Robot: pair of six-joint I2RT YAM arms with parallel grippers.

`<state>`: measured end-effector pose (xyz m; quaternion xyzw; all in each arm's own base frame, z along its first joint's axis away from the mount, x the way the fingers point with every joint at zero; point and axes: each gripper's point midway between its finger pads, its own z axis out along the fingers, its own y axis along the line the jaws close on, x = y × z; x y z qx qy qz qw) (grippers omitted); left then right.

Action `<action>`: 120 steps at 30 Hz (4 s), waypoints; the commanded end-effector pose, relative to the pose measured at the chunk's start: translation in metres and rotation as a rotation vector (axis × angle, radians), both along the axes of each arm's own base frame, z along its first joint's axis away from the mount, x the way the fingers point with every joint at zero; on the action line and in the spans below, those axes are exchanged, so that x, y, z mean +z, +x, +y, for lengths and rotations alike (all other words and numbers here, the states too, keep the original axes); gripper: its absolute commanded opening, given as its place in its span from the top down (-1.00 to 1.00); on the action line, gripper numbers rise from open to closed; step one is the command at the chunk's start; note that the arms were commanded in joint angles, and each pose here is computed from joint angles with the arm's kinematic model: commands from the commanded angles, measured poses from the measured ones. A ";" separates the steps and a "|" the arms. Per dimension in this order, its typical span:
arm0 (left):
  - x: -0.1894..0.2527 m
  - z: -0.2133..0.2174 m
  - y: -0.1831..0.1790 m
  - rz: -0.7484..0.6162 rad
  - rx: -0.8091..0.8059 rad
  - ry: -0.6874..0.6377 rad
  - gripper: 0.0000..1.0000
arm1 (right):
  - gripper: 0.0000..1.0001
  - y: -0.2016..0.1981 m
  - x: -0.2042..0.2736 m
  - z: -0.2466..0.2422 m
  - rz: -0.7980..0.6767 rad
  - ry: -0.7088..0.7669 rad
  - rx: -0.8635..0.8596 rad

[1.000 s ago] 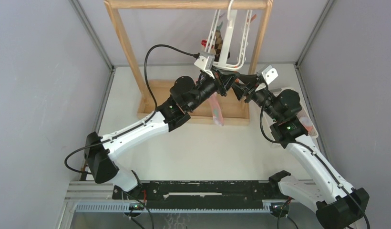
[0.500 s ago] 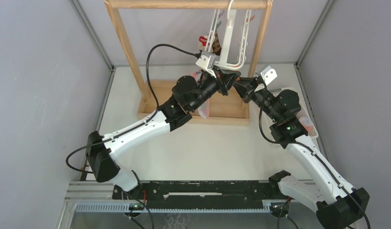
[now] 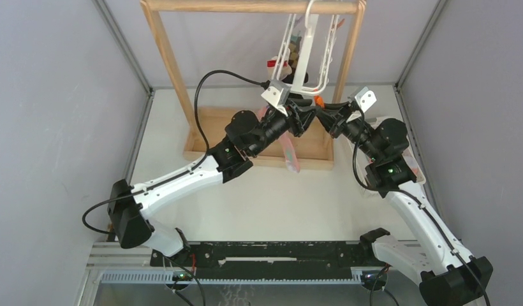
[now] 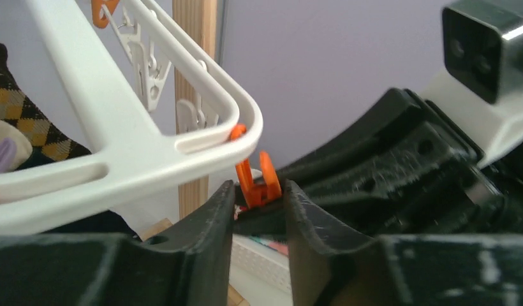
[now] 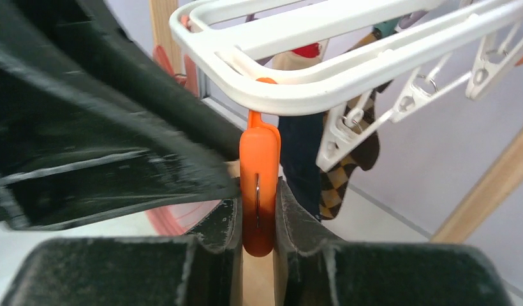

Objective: Clip the socks to the hanger
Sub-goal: Open the clamp at the hanger.

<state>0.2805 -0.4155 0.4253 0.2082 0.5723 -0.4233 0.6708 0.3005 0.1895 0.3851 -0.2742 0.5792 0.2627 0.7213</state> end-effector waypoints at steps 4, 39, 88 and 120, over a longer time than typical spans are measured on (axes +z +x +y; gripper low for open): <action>0.002 0.012 -0.022 -0.106 -0.046 0.020 -0.15 | 1.00 -0.001 0.027 -0.011 -0.043 0.039 -0.035; 0.057 -0.001 -0.009 -0.033 -0.260 -0.240 -0.54 | 1.00 -0.011 0.031 -0.007 -0.055 0.041 0.006; 0.061 0.003 -0.004 0.029 -0.231 -0.355 0.29 | 1.00 -0.010 0.023 0.002 -0.042 0.028 0.024; 0.015 0.021 -0.008 0.131 -0.161 -0.255 1.00 | -0.28 0.002 0.008 -0.098 0.061 0.200 -0.455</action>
